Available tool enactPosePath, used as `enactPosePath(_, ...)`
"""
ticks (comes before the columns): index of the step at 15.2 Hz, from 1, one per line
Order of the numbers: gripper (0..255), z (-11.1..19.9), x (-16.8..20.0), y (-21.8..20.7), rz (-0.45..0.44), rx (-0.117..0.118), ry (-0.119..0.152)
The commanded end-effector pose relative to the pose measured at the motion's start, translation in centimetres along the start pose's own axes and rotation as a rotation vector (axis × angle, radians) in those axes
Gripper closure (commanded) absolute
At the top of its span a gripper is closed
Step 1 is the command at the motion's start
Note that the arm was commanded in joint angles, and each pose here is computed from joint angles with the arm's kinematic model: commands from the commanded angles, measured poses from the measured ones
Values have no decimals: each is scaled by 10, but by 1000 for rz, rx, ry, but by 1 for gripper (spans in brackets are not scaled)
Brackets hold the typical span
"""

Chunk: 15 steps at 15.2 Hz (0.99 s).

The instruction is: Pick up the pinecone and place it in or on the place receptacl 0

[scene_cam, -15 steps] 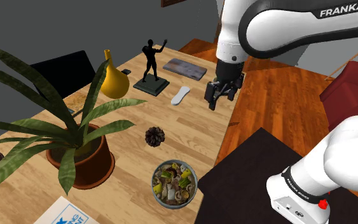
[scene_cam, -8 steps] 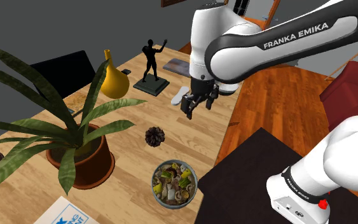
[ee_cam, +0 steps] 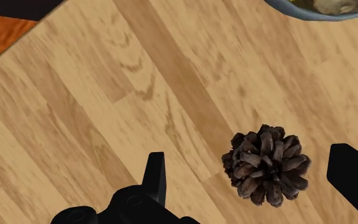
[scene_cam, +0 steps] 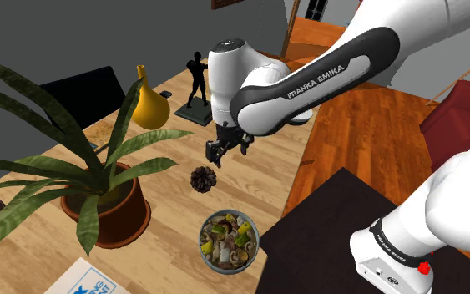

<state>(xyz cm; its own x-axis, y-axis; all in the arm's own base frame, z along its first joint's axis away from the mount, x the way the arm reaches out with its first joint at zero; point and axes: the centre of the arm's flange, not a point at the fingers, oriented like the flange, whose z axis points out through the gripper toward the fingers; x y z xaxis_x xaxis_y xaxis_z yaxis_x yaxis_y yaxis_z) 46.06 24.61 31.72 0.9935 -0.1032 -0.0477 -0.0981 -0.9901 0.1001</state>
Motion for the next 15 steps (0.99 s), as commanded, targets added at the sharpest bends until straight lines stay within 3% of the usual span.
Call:
enactPosePath(1,0,16,16,-15,7,-9,12)
enactPosePath(9,0,75,69,-78,29,-43,51)
enactPosePath(15,0,106,71,-77,29,-43,51)
